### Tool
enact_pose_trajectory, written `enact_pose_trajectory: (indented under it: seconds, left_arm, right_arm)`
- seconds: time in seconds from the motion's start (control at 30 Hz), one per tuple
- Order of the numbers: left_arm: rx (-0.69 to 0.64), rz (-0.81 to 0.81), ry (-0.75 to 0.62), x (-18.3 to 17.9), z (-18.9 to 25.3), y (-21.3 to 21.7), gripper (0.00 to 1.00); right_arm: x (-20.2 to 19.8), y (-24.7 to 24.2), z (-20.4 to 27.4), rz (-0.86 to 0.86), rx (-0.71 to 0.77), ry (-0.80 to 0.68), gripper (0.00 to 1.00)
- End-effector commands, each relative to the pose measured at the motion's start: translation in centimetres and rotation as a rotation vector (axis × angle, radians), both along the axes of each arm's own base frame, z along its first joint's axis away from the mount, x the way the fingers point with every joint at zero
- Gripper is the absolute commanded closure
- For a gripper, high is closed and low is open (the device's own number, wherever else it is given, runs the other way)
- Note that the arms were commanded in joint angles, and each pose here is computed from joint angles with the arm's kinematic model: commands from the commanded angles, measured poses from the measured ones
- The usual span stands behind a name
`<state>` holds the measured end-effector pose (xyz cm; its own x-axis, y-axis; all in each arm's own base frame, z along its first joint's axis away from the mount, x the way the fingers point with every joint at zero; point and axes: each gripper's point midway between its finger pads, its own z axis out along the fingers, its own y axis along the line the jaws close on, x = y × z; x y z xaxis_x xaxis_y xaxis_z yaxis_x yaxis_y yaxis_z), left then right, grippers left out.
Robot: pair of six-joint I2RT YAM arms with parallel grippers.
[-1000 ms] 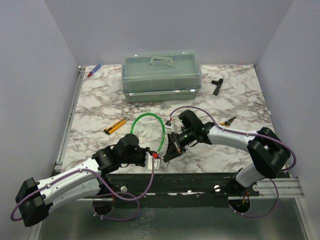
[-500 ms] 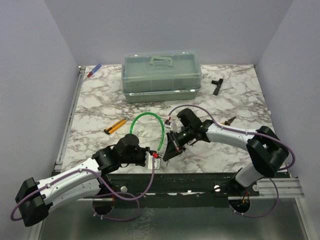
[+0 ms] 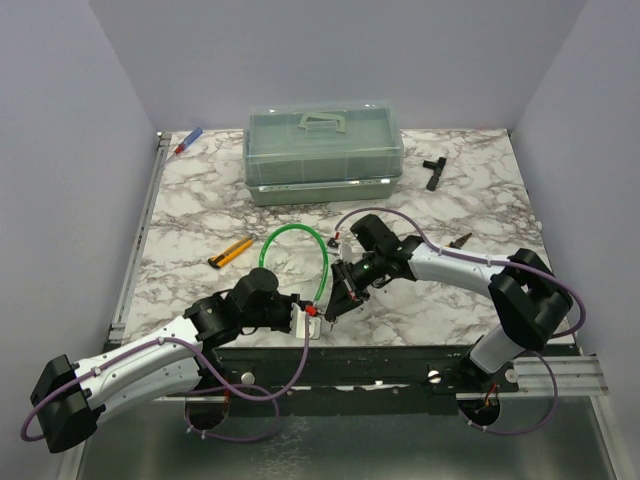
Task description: Unlock with the key
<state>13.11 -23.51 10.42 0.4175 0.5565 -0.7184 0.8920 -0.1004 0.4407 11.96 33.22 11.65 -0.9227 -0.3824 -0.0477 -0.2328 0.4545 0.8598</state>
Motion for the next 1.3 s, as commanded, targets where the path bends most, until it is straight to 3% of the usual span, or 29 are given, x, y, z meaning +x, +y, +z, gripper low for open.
enact_pose_trajectory:
  seconds: [0.0, 0.83, 1.07, 1.27]
  left_arm:
    - [-0.068, -0.083, -0.024, -1.0, 1.4, -1.3, 1.0]
    - [-0.087, -0.094, -0.014, -1.3, 1.8, -1.5, 1.0]
    - [-0.088, -0.078, -0.028, -1.1, 1.9, -1.3, 1.0]
    - [-0.085, -0.072, -0.029, -1.0, 1.8, -1.2, 1.0]
  right_arm:
    - [1.9, 0.6, -0.5, -0.038, -0.023, -0.072, 1.0]
    - [2.8, 1.7, -0.1, -0.06, 0.002, -0.06, 1.0]
    - [2.2, 1.1, 0.6, -0.051, 0.012, -0.08, 0.68]
    - [1.7, 0.5, 0.5, -0.054, 0.004, -0.082, 0.67]
